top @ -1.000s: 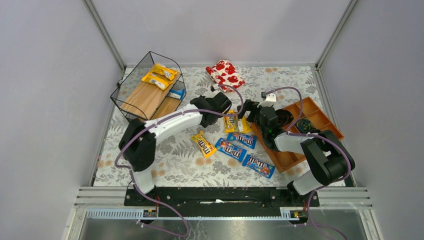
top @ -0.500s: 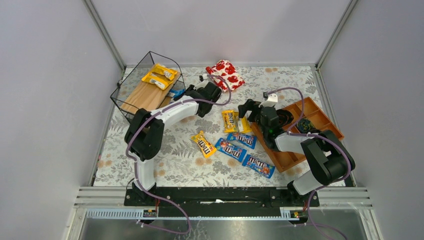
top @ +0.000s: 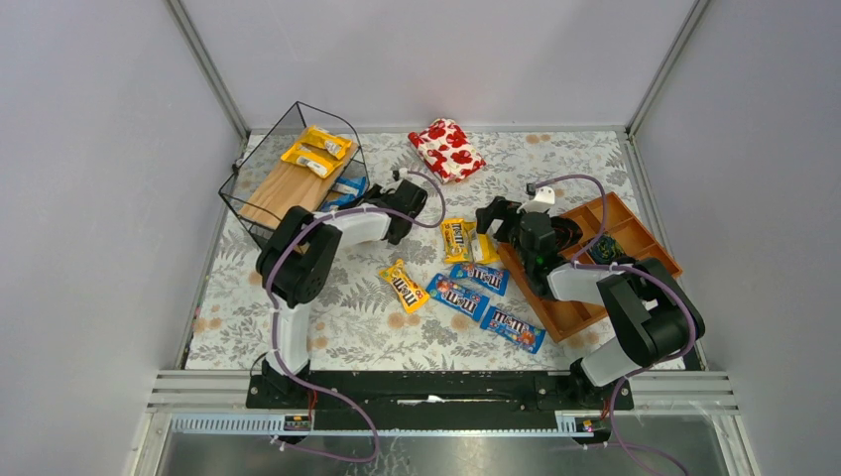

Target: Place and organize the candy bags onto the shelf

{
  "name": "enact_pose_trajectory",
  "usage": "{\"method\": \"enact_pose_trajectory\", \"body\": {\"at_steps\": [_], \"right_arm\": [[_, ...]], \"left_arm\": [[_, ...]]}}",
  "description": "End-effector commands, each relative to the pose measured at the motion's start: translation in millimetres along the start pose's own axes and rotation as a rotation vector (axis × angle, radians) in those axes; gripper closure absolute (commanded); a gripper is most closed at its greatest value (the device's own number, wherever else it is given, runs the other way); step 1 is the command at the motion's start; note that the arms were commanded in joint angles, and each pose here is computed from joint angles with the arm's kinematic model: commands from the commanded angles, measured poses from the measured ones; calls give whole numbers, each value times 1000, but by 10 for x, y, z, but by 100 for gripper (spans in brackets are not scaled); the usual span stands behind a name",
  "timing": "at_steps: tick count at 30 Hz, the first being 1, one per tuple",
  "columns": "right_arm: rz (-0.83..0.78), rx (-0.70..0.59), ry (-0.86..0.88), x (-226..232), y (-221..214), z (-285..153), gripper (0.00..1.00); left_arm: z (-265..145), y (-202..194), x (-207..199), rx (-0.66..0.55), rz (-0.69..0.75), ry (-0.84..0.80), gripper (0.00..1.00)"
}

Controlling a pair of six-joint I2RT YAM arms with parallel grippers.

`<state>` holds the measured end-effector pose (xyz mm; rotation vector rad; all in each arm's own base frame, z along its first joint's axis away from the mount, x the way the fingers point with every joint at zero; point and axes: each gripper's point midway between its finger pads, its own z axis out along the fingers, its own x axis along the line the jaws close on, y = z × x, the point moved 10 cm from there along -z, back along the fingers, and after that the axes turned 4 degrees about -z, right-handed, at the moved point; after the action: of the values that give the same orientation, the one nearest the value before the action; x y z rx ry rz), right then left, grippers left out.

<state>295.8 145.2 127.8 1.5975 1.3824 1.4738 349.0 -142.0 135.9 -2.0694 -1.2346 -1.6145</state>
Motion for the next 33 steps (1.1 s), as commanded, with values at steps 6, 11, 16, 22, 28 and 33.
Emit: {"method": "enact_pose_trajectory", "body": {"at_steps": [6, 11, 16, 22, 28, 33], "right_arm": [[28, -66, 27, 33, 149, 9, 0], [34, -64, 28, 27, 151, 19, 0], [37, -63, 26, 14, 151, 17, 0], [41, -63, 23, -1, 157, 26, 0], [41, -61, 23, -9, 155, 23, 0], [41, -57, 25, -7, 152, 36, 0]], "left_arm": [[240, 14, -337, 9, 58, -113, 100], [334, 47, -431, 3, 90, -115, 100], [420, 127, -460, -7, 94, -114, 100], [474, 140, -472, -35, 132, -99, 100], [501, 122, -448, -84, 153, -83, 100], [538, 144, -462, -93, 146, -91, 100]]}}
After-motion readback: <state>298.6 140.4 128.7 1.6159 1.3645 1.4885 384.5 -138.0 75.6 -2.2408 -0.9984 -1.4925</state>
